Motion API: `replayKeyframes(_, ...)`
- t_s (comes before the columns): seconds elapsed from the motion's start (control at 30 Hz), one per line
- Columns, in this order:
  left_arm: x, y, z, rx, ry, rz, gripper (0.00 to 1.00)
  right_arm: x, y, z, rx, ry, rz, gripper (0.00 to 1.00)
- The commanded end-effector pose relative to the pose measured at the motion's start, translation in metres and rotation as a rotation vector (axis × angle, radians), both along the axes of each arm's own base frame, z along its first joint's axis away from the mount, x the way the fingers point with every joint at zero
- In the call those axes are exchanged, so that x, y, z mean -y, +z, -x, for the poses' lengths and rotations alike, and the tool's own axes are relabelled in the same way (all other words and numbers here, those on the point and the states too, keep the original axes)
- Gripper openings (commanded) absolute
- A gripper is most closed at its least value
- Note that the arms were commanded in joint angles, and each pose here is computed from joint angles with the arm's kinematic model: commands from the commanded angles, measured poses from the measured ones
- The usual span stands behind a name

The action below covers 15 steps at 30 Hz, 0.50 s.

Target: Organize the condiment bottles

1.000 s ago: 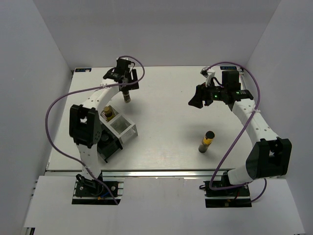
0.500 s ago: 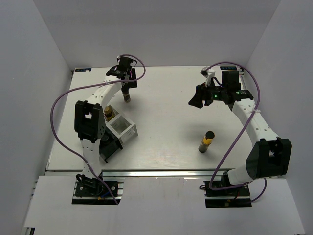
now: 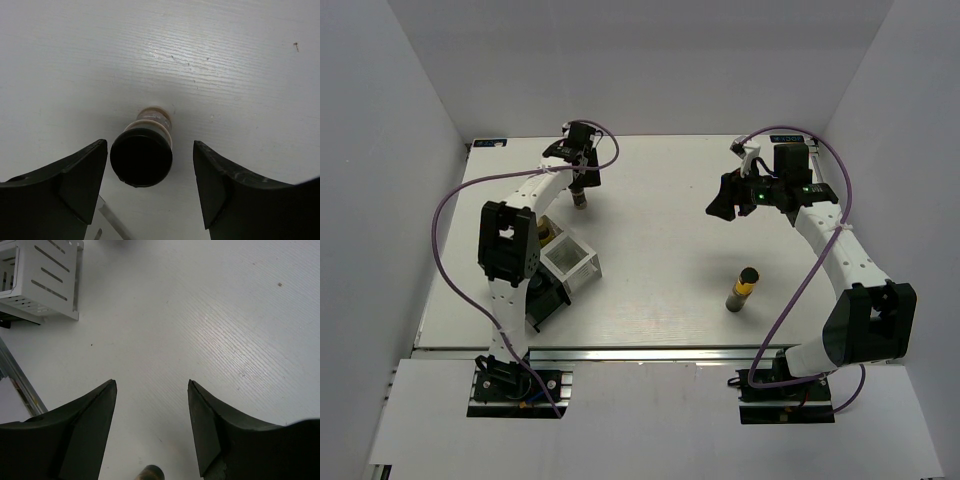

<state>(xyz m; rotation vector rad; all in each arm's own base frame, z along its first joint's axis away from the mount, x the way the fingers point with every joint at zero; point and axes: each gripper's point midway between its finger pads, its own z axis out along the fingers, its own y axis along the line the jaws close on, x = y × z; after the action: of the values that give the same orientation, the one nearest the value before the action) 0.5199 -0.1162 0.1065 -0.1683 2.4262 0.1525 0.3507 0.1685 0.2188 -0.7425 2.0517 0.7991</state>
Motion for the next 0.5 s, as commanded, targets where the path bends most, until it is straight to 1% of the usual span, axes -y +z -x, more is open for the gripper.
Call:
replayKeyframes(0.0,-0.002,0.007,-0.004,0.018,0.017,0.016,0.79,-0.001,0.011,-0.002,0.048,0.003,-0.006,0.65)
replayKeyframes(0.13,-0.003,0.005,-0.005,0.015,0.022,0.019,0.70,-0.001,0.012,-0.002,0.050,0.001,-0.004,0.65)
replayKeyframes(0.27,-0.005,0.005,-0.005,0.016,0.026,0.023,0.64,-0.001,0.011,-0.002,0.047,0.000,-0.003,0.65)
replayKeyframes(0.3,-0.005,0.006,-0.006,0.017,0.028,0.026,0.59,-0.001,0.012,-0.002,0.047,0.000,-0.003,0.65)
replayKeyframes(0.37,-0.006,0.010,-0.007,0.026,0.031,0.029,0.53,-0.001,0.012,-0.002,0.048,0.001,-0.002,0.65)
replayKeyframes(0.4,-0.006,0.012,-0.008,0.032,0.030,0.030,0.46,-0.001,0.011,-0.002,0.047,0.001,-0.001,0.65)
replayKeyframes(0.47,-0.005,0.019,-0.010,0.048,0.027,0.035,0.41,0.000,0.011,-0.002,0.048,0.001,0.000,0.65)
